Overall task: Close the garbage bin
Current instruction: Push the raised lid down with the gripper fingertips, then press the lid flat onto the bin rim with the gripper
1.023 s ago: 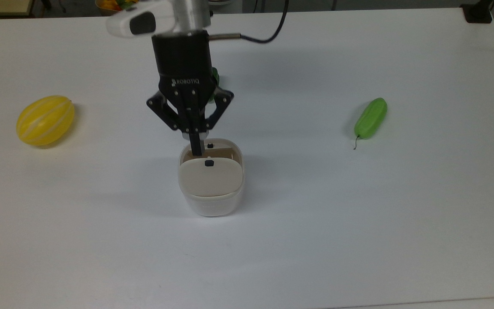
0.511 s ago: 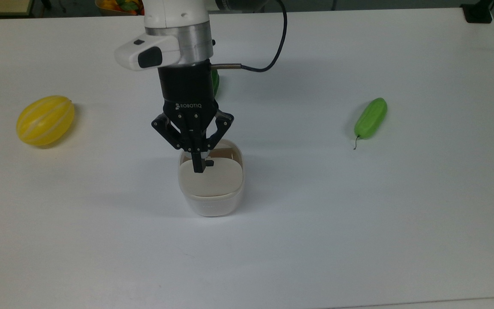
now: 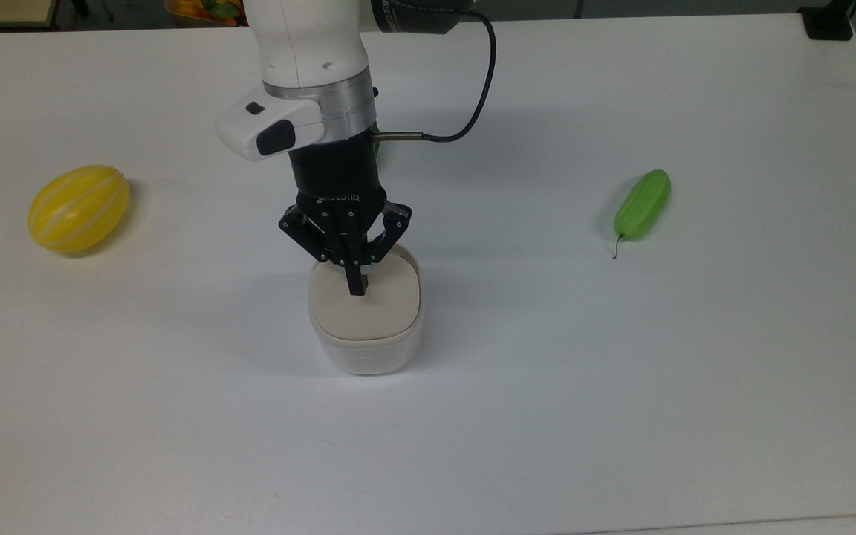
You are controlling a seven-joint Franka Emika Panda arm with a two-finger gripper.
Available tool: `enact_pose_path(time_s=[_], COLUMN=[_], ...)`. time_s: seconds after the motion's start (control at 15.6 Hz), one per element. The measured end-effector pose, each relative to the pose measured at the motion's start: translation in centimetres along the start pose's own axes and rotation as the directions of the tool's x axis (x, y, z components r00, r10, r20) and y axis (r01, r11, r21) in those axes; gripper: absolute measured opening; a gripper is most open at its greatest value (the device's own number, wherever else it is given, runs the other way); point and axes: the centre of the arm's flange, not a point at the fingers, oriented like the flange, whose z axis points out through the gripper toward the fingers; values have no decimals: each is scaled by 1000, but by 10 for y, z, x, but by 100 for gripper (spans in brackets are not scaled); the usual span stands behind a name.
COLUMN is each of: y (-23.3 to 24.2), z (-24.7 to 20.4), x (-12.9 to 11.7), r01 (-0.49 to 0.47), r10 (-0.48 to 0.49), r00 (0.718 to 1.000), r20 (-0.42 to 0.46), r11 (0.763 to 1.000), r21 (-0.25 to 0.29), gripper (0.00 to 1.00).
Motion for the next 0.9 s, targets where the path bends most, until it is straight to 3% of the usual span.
enact_pose_path(time_s=[0.38, 0.9], y=[2, 7], z=[12, 36], x=[-17, -33], r01=[47, 58], r10=[-47, -56], r00=[988, 975], r20=[148, 213], r11=[999, 998], r21=[4, 0], gripper=[1, 1])
